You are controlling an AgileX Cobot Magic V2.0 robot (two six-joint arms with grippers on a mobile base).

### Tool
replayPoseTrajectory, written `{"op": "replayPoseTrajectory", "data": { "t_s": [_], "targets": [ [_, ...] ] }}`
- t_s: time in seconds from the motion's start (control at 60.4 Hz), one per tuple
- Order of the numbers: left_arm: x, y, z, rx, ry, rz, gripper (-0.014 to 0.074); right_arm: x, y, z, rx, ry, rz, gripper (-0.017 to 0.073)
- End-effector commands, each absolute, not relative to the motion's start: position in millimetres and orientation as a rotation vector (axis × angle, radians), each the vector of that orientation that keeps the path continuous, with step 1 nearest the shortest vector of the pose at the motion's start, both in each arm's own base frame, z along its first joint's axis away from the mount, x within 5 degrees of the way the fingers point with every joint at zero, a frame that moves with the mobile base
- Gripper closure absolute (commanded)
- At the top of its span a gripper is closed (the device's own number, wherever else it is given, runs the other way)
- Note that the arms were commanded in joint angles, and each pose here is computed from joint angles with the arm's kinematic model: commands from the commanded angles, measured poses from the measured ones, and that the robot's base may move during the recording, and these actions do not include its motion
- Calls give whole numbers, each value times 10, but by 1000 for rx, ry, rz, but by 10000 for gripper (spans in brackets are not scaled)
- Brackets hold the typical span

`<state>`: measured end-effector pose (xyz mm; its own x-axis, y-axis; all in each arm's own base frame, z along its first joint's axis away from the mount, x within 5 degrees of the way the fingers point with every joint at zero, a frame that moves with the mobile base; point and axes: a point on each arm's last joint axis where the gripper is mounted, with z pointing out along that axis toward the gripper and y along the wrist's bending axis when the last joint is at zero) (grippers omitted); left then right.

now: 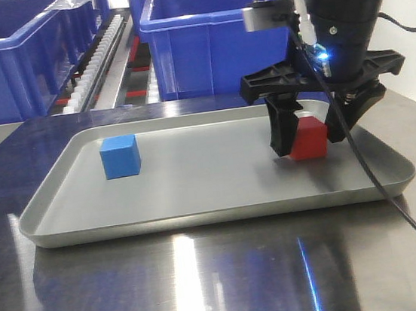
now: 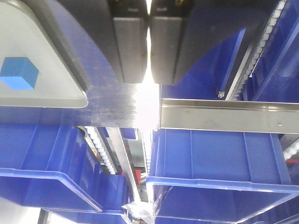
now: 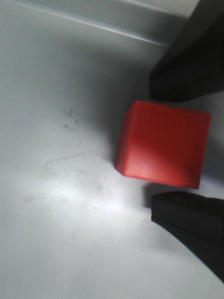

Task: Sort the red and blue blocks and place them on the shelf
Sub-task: 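Close the right gripper on the red cube and lift it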

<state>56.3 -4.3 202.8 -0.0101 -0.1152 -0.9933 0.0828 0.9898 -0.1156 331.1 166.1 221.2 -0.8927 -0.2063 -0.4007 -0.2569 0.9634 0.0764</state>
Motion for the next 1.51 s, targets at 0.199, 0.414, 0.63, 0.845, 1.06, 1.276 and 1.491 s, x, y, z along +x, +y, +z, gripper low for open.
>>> {"op": "replayPoseTrajectory", "data": {
  "t_s": [0.199, 0.414, 0.63, 0.845, 1.06, 1.276, 1.491],
  "targets": [
    [560, -55, 1993, -21, 1502, -178, 464, 3360, 1673, 2504, -333, 2575, 218, 53],
    [560, -55, 1993, -21, 1502, -178, 464, 3381, 1677, 2458, -343, 2579, 204, 53],
    [560, -55, 1993, -21, 1502, -178, 464, 3405, 1683, 2394, -348, 2590, 193, 53],
    [560, -55, 1993, -21, 1502, -178, 464, 3414, 1683, 2376, -355, 2590, 184, 187],
    [560, -55, 1993, -21, 1502, -178, 464, 3406, 1653, 2459, -385, 2552, 150, 517],
    [560, -55, 1993, -21, 1502, -178, 464, 3272, 1580, 2980, -363, 2366, 210, 503],
    [560, -55, 1993, -21, 1502, -178, 464, 2954, 1246, 3637, -273, 2167, 247, 503]
  ]
}}
